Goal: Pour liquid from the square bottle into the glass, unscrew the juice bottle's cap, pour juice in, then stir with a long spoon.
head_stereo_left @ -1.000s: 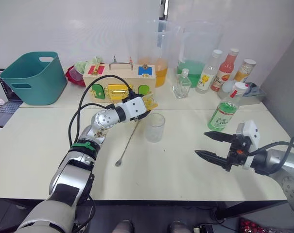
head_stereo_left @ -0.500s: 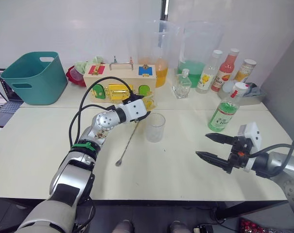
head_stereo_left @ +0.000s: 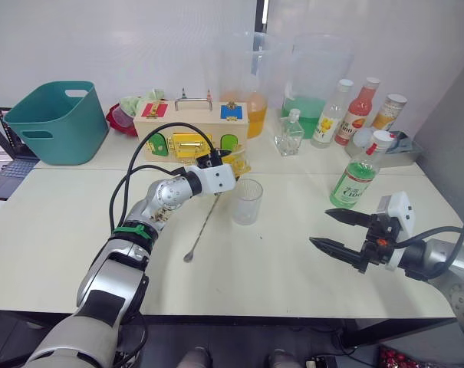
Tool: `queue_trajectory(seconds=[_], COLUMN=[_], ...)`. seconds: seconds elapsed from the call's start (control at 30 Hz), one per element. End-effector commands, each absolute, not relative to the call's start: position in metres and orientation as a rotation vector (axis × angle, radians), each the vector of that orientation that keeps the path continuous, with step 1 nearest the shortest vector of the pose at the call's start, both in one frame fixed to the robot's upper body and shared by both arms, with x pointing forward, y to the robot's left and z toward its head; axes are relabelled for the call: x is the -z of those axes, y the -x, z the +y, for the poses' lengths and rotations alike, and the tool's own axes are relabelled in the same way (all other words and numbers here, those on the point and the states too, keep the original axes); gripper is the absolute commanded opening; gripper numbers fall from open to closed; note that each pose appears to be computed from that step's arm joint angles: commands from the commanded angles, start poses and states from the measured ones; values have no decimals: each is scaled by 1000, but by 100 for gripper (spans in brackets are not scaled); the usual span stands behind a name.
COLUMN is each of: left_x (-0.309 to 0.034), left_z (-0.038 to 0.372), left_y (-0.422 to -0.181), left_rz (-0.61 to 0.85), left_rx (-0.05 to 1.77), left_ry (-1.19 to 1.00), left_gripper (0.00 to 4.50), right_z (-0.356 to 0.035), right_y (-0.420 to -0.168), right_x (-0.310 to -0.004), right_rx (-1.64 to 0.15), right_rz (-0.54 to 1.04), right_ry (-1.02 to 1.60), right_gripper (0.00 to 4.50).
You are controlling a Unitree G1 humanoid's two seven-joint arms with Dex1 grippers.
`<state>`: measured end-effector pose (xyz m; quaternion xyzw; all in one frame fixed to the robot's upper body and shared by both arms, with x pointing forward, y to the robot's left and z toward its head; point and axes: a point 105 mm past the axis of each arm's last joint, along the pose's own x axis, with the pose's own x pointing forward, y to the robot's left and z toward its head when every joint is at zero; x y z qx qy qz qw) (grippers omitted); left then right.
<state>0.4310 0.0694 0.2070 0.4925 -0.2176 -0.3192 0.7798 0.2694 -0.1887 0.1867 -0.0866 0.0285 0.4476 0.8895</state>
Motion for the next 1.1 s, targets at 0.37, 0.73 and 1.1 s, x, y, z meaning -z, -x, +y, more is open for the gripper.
queue_trajectory(seconds=[0.37, 0.73, 1.1], left_x=[-264, -268, -263], left_z=[56, 61, 61], left_y=[-425, -424, -419], left_rz=[-749, -823, -875], left_rx=[551, 500, 501], left_ry=[-1207, -1293, -1358], left_gripper=[280, 280, 280], right_z=[-190, -192, -193], right_y=[-268, -270, -272], right_x=[-196, -195, -195], right_rx=[-925, -917, -908], right_rz=[21, 24, 22], right_ry=[196, 199, 201], right_gripper=[449, 449, 449])
